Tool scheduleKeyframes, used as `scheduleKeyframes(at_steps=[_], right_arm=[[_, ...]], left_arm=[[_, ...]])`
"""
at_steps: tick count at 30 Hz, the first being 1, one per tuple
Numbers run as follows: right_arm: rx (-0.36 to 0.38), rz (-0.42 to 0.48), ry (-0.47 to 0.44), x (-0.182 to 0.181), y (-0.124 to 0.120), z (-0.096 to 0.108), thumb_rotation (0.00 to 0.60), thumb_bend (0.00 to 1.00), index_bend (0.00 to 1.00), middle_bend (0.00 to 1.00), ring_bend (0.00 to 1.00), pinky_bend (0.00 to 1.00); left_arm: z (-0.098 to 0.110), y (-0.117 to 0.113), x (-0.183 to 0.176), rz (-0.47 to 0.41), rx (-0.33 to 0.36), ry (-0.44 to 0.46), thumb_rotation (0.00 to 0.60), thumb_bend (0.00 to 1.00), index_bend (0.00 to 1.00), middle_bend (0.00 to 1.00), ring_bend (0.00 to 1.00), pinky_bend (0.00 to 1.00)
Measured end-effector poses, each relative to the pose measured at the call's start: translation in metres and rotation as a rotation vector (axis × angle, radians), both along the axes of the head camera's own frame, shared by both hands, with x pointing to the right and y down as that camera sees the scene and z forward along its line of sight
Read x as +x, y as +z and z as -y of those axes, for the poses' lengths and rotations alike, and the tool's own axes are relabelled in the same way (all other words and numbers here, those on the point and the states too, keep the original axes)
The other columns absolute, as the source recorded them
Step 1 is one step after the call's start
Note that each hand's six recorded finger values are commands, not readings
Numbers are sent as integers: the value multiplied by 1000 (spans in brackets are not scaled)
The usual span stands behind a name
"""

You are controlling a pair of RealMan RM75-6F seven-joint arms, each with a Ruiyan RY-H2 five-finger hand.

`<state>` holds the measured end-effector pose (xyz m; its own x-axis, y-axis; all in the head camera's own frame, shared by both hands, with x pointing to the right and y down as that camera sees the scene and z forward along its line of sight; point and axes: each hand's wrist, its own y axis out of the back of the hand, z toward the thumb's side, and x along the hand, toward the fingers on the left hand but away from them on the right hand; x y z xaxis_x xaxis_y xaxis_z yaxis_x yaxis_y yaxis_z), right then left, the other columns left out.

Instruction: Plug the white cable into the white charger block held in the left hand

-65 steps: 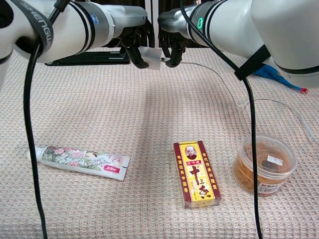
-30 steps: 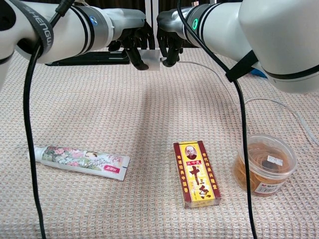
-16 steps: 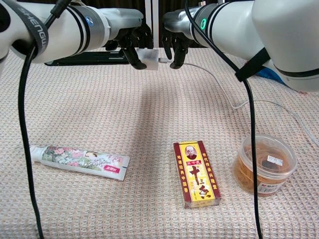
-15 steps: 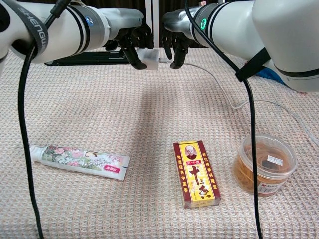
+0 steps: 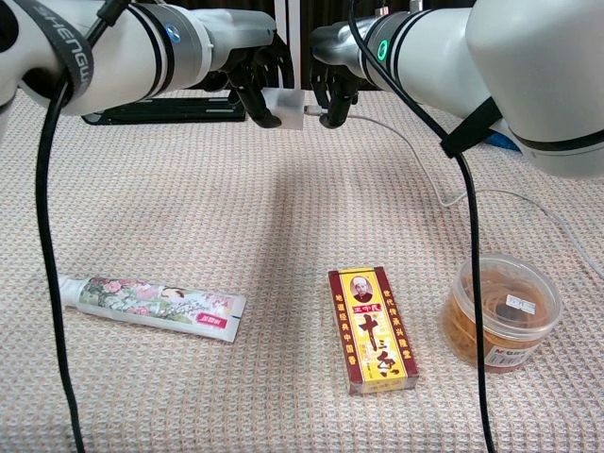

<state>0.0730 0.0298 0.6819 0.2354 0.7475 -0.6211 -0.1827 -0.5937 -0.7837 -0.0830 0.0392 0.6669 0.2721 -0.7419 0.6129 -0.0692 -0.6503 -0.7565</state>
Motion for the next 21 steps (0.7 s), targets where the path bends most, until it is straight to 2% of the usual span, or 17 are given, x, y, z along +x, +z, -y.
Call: scheduleKeyframes(at_steps=[17, 20, 21], right_arm=[[3, -6, -10, -8, 0, -2, 600, 499, 652, 527, 393, 285], [4, -8, -7, -6, -1, -3, 600, 434, 583, 523, 389, 284], [6, -9, -6, -4, -1, -3, 600, 372, 516, 511, 383, 283]], left_arm=[[-3, 0, 3, 11, 0, 13, 600, 308, 577, 560, 725, 857], [-3, 0, 0, 11, 1, 10, 600, 308, 576, 560, 724, 857], [-3, 1, -1, 12, 1, 9, 600, 308, 575, 560, 724, 857]])
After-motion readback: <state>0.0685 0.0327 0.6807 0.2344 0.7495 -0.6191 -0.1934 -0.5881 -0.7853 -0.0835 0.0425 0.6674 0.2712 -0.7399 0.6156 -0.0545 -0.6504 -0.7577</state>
